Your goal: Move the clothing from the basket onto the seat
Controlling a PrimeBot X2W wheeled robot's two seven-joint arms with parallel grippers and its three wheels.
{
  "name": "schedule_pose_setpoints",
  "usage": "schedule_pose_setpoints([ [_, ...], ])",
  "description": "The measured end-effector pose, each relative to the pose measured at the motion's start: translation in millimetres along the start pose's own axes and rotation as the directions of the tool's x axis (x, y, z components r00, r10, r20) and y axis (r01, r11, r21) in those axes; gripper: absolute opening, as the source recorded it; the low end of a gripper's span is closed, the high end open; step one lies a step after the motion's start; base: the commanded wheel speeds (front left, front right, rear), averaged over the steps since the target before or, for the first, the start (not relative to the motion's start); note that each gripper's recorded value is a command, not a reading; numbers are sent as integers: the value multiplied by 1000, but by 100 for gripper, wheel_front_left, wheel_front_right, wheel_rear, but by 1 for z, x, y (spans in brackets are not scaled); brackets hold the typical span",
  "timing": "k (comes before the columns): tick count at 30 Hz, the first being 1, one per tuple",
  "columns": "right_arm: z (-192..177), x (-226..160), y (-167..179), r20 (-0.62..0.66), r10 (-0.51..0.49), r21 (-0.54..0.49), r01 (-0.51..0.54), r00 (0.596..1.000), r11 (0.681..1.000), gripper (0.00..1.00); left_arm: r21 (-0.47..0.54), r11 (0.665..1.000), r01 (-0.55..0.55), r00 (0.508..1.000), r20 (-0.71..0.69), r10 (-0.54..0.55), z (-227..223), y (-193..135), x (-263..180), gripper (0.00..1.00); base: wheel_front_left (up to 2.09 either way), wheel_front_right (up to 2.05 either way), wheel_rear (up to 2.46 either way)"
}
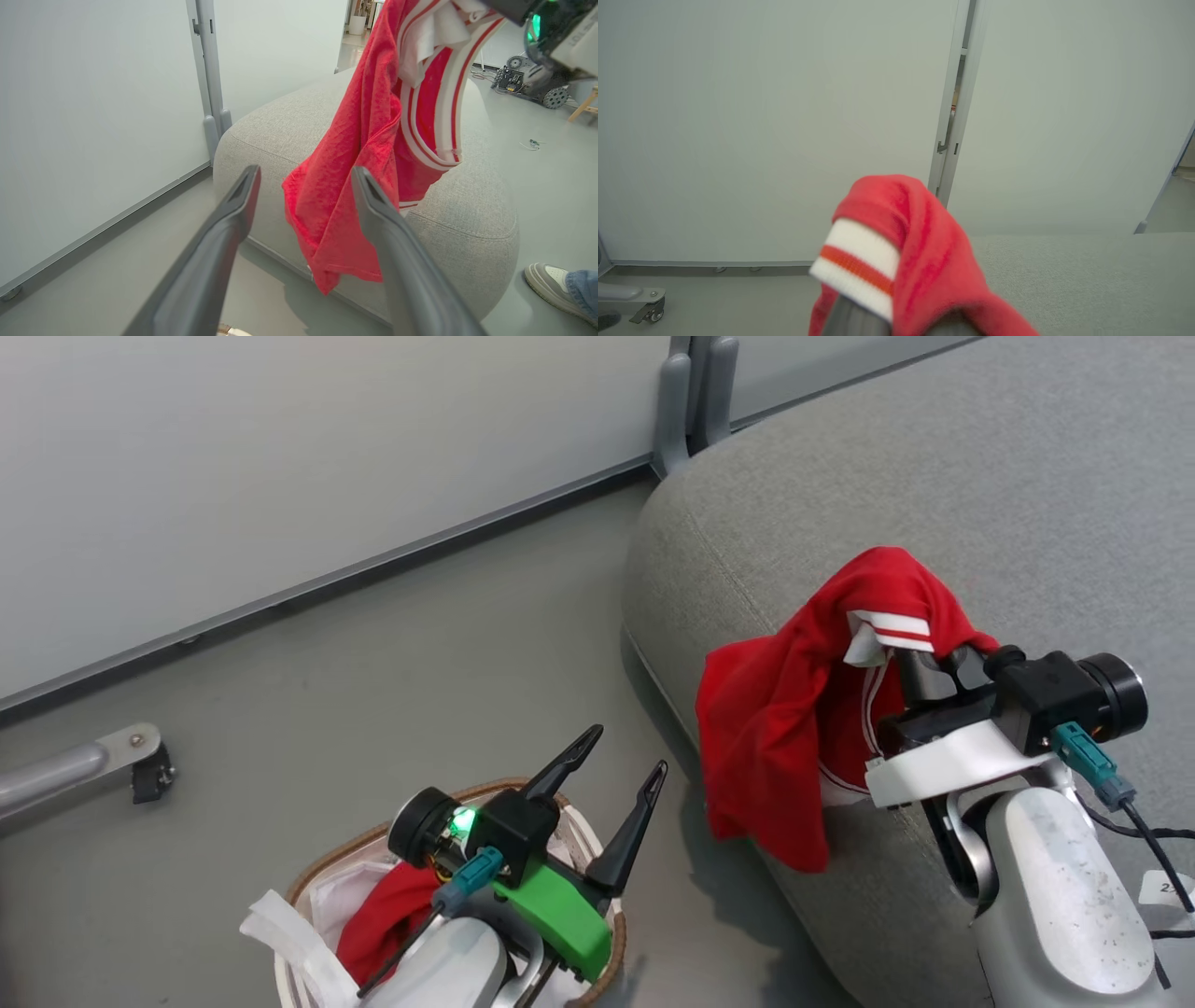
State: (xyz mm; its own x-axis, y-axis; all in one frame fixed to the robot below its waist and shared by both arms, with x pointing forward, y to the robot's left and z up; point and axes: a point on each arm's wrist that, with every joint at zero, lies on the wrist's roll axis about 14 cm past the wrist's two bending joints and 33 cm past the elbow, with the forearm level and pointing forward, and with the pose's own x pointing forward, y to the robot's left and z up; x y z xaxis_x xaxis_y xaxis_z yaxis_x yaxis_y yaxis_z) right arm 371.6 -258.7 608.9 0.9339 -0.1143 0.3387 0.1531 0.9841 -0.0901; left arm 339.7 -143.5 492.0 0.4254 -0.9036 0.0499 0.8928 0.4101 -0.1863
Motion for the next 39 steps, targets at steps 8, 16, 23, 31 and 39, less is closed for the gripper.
schedule_pose_setpoints([
  [8,7,20,-30,24,-64,-92,66,998,994,0,-20,998,53,998,-25,-53,-17,6,14,100,0,0,0],
  [16,41,83,-71,132,-90,-235,120,987,965,0,-29,999,33,999,-27,-33,-28,37,20,100,0,0,0],
  [23,73,146,-106,216,-88,-365,164,972,916,0,-22,1000,-20,999,-28,19,-41,77,18,100,0,0,0],
  [31,28,192,-127,159,-146,-388,198,976,900,0,-43,996,-80,996,-41,78,-69,121,16,100,0,0,0],
  [39,-97,188,-123,-74,-216,-355,176,974,918,0,-84,985,-149,986,-82,142,-108,156,6,100,0,0,0],
])
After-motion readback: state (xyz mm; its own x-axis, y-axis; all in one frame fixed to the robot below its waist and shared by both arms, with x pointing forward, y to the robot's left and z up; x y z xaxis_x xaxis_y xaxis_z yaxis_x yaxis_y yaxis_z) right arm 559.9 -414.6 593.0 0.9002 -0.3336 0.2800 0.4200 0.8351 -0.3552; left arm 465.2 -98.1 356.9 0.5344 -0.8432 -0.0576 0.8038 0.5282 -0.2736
